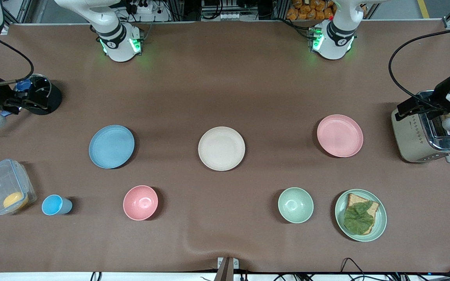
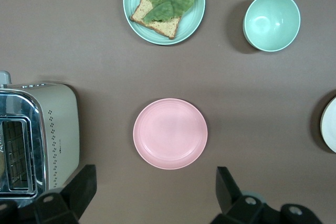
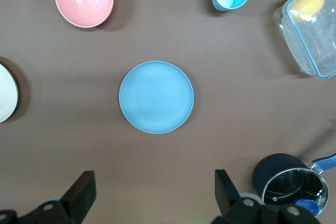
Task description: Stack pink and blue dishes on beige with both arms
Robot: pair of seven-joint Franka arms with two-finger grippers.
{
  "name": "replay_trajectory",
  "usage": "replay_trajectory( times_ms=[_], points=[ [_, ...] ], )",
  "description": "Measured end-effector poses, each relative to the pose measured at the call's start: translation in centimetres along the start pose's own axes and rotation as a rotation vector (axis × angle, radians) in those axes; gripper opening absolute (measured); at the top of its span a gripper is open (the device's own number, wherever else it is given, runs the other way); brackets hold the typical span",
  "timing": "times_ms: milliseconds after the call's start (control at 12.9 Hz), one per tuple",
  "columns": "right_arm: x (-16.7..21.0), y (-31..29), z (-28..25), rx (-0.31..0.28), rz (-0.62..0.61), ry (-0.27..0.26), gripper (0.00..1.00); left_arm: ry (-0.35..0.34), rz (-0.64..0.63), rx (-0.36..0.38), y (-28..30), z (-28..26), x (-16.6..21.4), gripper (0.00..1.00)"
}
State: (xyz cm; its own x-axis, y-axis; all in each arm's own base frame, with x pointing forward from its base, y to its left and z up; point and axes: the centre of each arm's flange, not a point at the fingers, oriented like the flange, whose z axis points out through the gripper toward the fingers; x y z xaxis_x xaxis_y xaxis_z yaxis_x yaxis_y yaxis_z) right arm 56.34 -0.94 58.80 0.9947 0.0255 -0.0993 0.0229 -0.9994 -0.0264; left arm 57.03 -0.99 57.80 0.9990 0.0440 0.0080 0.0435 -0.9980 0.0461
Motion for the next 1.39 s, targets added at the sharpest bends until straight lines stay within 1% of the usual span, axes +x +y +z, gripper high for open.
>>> replay_trajectory(
  times_ms=[774, 1006, 1393],
  points=[
    [0.00, 0.00, 0.00, 0.000, 0.000, 0.000, 1.00, -0.002, 0.000, 0.000, 0.01, 0.01, -0.02, 1.00],
    [0.00, 0.00, 0.00, 0.000, 0.000, 0.000, 1.00, -0.018, 0.000, 0.001, 0.00, 0.21, -0.14, 1.00],
    [0.00, 0.01, 0.00, 0.000, 0.000, 0.000, 1.00, -0.020, -0.001, 0.001, -0.05, 0.32, -0.11, 1.00]
  ],
)
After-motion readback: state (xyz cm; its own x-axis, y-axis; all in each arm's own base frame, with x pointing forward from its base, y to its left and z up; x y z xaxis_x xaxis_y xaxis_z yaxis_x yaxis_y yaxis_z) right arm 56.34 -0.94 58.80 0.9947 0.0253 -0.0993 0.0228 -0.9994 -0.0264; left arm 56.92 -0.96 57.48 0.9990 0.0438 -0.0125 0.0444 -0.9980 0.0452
